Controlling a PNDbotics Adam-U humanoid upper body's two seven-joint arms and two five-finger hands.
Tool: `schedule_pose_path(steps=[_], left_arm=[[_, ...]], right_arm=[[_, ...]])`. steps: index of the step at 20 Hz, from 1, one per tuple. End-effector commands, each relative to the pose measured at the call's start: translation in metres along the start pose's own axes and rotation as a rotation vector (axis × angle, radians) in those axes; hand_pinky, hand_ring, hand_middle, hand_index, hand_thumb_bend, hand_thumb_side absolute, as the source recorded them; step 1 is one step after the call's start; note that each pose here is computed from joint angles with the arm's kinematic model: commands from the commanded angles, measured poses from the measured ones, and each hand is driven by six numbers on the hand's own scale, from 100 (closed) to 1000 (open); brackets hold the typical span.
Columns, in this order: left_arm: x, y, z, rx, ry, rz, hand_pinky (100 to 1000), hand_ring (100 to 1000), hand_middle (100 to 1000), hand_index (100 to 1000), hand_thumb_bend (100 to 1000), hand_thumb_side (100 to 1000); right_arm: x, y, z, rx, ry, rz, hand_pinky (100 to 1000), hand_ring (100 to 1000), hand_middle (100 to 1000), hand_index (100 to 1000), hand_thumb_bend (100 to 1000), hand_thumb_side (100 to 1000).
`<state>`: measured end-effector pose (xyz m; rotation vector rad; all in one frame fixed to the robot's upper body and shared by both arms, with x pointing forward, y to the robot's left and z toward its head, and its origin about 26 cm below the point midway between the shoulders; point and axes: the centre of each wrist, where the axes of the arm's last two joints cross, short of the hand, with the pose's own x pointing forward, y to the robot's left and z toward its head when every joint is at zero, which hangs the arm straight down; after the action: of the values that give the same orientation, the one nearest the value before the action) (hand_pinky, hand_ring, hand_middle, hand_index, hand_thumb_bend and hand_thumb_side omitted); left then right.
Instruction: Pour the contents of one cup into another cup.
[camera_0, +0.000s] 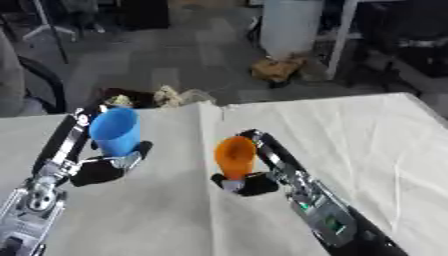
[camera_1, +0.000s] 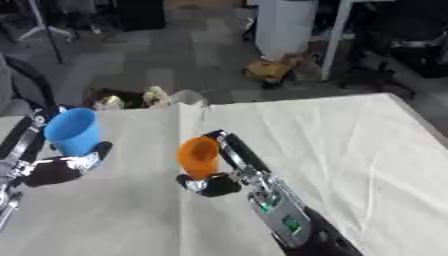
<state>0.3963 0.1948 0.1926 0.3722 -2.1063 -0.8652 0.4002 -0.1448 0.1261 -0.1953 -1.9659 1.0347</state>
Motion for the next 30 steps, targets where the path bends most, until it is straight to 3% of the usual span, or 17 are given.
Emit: schedule_pose_path(steps=[1, 7, 14, 24, 30], left_arm=[[0.015, 0.013, -0.012, -0.033, -0.049, -0.094, 258, 263, 209, 692, 251, 100], [0.030, 0.012, -0.033, -0.126, -0.079, -0.269, 241, 248, 193, 682, 257, 100], [0.042, 0.016, -0.047, -0.190, -0.107, -0.523, 229, 209, 153, 650, 263, 100], [0.076, 0.027, -0.055, -0.218, -0.259, -0.865, 291, 177, 119, 611, 268, 100], [0.088, 0.023, -0.056, -0.218, -0.324, -0.966, 311, 172, 104, 601, 270, 100]], right_arm=[[0.017, 0.002, -0.009, 0.050, -0.069, -0.007, 797, 684, 393, 487, 399, 157], [0.026, 0.017, -0.016, 0.105, -0.104, -0.028, 797, 683, 394, 487, 397, 158], [0.029, 0.022, -0.018, 0.125, -0.114, -0.032, 799, 684, 394, 489, 398, 158], [0.026, 0.025, -0.017, 0.129, -0.105, -0.039, 800, 684, 395, 489, 397, 158], [0.025, 0.027, -0.017, 0.132, -0.103, -0.049, 800, 684, 395, 490, 398, 158]])
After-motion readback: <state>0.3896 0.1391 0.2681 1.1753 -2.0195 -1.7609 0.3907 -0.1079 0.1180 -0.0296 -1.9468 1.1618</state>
